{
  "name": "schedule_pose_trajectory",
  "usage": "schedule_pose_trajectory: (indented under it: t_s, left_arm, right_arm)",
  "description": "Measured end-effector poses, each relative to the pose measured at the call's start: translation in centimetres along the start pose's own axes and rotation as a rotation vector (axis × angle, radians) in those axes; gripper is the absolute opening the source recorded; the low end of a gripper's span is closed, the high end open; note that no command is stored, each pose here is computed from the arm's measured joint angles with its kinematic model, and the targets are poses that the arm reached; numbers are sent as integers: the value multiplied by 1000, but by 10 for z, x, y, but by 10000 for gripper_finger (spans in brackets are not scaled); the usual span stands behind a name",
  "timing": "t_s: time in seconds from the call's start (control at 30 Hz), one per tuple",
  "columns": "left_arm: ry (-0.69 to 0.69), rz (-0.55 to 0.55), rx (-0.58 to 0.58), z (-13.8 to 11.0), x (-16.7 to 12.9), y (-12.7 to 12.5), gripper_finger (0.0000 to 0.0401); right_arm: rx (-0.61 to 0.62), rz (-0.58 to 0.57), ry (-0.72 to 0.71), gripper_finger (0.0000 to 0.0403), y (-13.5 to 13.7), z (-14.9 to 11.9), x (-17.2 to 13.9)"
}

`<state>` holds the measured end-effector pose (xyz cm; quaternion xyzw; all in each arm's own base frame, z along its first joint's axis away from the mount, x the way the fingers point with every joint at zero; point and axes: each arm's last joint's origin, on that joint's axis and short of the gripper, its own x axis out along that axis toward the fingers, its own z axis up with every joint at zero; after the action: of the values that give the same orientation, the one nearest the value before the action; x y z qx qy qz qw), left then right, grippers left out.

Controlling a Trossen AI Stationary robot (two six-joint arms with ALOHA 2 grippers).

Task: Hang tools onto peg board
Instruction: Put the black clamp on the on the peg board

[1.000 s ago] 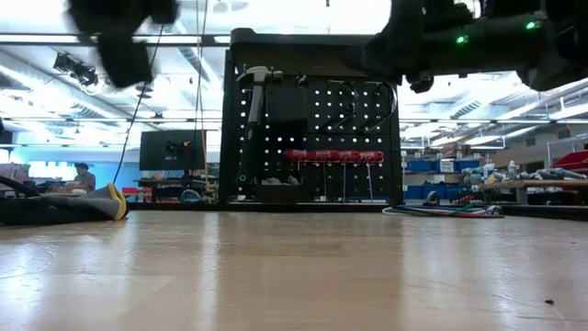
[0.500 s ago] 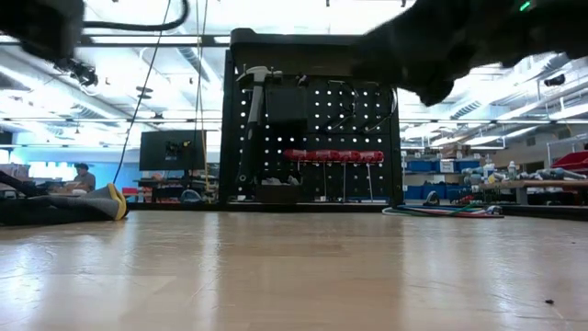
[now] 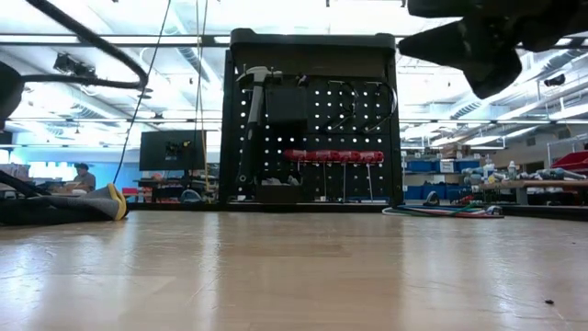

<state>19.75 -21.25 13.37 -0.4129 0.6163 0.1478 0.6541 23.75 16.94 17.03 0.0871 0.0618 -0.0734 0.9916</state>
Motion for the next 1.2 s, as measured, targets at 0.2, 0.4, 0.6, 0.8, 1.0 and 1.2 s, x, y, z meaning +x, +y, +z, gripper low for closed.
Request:
schedule_pose_trajectory:
  t_s: [0.2, 0.4, 0.6, 0.8, 1.0, 1.2]
  left_arm:
    - [2, 63, 36, -1, -8, -14, 131]
    - [12, 234, 33, -6, -44, -28, 131]
    - [77, 300, 5, -6, -42, -18, 131]
    - [140, 352, -44, -5, -31, -2, 132]
    - [138, 235, -37, -3, -16, 0, 132]
    - [122, 233, -45, -1, -9, 11, 132]
  right_arm:
    - [9, -14, -11, 217, 4, -1, -5]
    - [1, -24, -13, 216, 4, -1, -5]
    - [-4, -32, -12, 216, 3, -1, -4]
    - [-12, -46, -7, 216, 0, -1, -1]
    - [-12, -61, -7, 216, -3, 0, 2]
    - [-13, -74, -7, 216, -6, 0, 4]
